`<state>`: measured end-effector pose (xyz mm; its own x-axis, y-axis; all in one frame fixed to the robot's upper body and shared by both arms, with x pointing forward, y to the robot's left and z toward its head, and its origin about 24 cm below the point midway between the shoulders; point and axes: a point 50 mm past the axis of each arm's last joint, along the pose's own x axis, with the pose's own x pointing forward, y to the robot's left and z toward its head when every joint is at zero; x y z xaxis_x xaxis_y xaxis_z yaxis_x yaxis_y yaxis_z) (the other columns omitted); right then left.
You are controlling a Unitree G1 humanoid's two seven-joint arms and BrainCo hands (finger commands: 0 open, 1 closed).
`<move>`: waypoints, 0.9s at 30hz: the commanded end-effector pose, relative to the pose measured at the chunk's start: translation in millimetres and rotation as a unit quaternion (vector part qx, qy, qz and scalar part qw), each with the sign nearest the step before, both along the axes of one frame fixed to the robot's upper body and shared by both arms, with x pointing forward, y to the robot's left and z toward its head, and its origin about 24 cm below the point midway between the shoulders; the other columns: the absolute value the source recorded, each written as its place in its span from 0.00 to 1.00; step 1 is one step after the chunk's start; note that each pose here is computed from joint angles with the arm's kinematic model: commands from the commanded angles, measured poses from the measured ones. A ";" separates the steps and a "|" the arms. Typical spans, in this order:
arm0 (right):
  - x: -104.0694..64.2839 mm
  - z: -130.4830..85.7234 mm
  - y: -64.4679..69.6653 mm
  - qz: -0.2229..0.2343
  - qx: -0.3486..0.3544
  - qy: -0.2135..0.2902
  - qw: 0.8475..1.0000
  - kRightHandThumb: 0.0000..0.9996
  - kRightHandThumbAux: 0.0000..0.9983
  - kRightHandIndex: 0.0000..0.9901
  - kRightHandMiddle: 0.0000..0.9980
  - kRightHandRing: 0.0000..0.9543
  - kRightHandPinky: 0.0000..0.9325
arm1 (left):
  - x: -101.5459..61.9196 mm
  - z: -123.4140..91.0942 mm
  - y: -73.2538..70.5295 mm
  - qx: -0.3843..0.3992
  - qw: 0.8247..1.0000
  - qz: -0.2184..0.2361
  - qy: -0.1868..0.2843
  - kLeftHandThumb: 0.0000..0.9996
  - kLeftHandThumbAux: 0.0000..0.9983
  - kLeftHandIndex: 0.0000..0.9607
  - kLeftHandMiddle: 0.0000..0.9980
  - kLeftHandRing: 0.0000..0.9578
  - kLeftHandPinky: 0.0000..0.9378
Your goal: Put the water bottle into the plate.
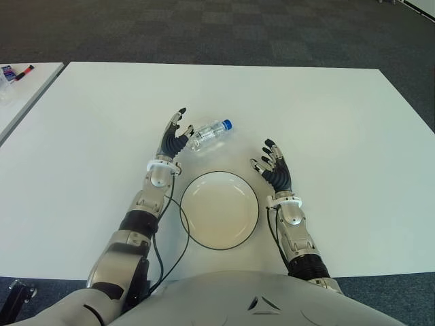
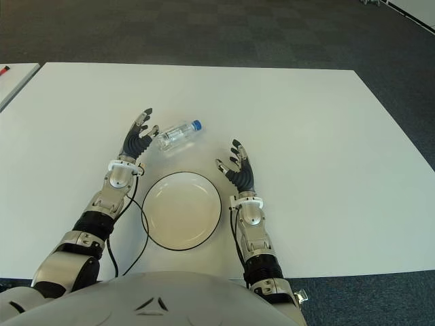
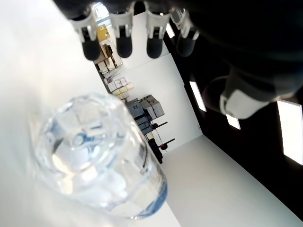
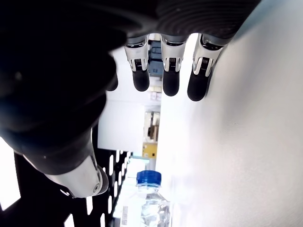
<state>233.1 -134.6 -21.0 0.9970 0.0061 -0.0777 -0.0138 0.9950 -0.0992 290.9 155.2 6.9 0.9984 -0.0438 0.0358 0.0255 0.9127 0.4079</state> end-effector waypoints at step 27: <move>-7.6 -16.3 6.2 -0.009 -0.002 0.045 0.999 0.25 0.79 0.09 0.09 0.10 0.14 | 17.7 47.7 -9.8 0.162 0.986 0.014 -0.035 0.52 0.45 0.03 0.12 0.14 0.22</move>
<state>234.7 -129.2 -21.2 0.9971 -0.0076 -0.0756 0.0004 0.9955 -0.0945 312.0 143.4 58.4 0.9912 -0.0324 0.1285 -0.0584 0.7634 0.6433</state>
